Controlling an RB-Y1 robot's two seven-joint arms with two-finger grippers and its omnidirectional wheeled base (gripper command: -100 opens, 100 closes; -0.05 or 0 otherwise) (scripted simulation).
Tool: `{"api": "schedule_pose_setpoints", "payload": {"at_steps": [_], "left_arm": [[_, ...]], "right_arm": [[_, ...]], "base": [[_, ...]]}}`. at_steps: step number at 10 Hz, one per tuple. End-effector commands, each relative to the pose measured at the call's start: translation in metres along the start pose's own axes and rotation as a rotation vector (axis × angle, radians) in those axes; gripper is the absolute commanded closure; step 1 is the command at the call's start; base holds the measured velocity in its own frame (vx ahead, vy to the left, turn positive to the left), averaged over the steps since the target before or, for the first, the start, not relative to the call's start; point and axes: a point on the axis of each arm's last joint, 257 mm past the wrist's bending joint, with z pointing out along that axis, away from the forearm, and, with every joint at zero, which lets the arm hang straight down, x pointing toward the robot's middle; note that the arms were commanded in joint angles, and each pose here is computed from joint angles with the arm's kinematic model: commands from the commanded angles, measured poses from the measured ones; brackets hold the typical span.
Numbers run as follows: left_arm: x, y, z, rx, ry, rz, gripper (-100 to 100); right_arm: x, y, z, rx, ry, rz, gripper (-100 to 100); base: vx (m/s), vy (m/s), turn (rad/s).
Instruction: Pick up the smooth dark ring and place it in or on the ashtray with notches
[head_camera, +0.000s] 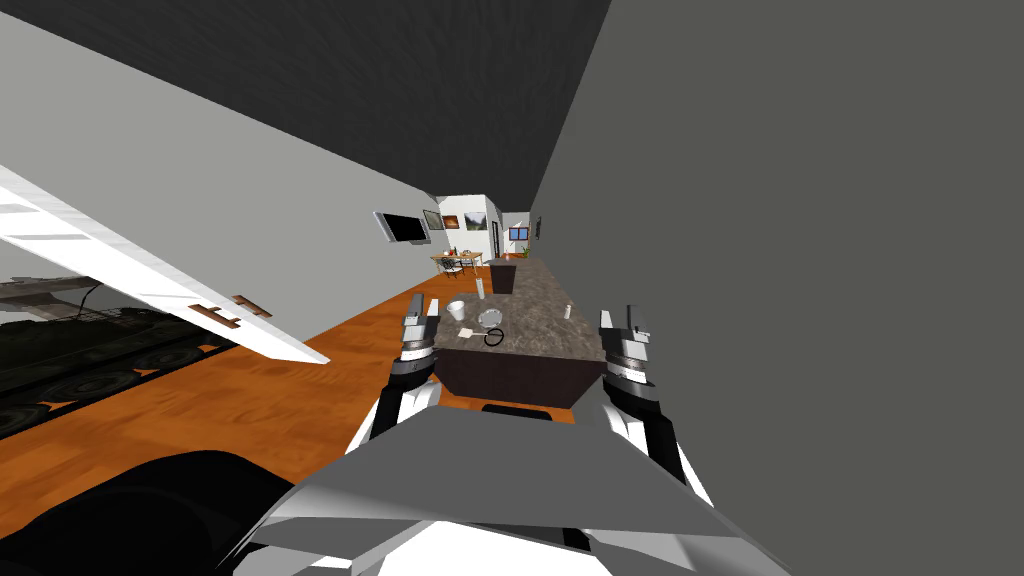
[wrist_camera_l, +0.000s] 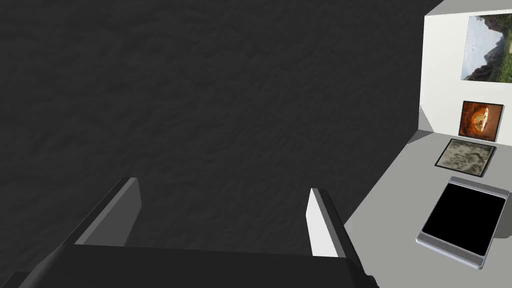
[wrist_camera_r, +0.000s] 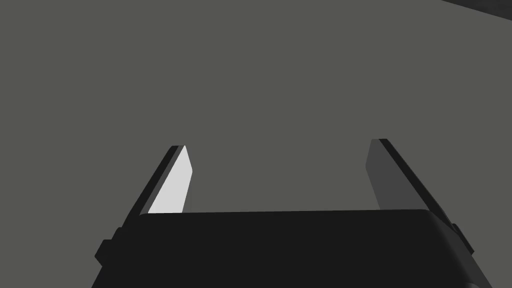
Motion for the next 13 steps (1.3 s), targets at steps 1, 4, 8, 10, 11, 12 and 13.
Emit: {"api": "schedule_pose_setpoints", "payload": {"at_steps": [1, 4, 8, 10, 11, 12, 13], "left_arm": [[0.002, 0.010, 0.001, -0.036, 0.025, -0.018, -100], [0.004, 0.030, 0.001, -0.115, 0.057, -0.064, -100], [0.005, 0.053, -0.001, -0.206, 0.078, -0.106, -100], [0.006, 0.063, -0.002, -0.248, 0.086, -0.129, -100], [0.006, 0.067, -0.003, -0.266, 0.087, -0.129, -100], [0.006, 0.073, -0.003, -0.290, 0.092, -0.155, -100], [0.007, 0.080, -0.006, -0.319, 0.094, -0.154, -100]], "right_arm": [[0.000, 0.000, 0.000, 0.000, 0.000, 0.000, 0], [0.000, 0.000, 0.000, 0.000, 0.000, 0.000, 0], [0.000, 0.000, 0.000, 0.000, 0.000, 0.000, 0], [0.000, 0.000, 0.000, 0.000, 0.000, 0.000, 0], [0.000, 0.000, 0.000, 0.000, 0.000, 0.000, 0], [0.000, 0.000, 0.000, 0.000, 0.000, 0.000, 0], [0.000, 0.000, 0.000, 0.000, 0.000, 0.000, 0]], "base": [[-0.023, 0.005, -0.003], [-0.053, 0.006, -0.008], [-0.032, 0.006, -0.005], [-0.032, 0.004, -0.007], [-0.032, 0.003, -0.006], [-0.042, 0.000, -0.009], [-0.035, 0.004, -0.006]]}}
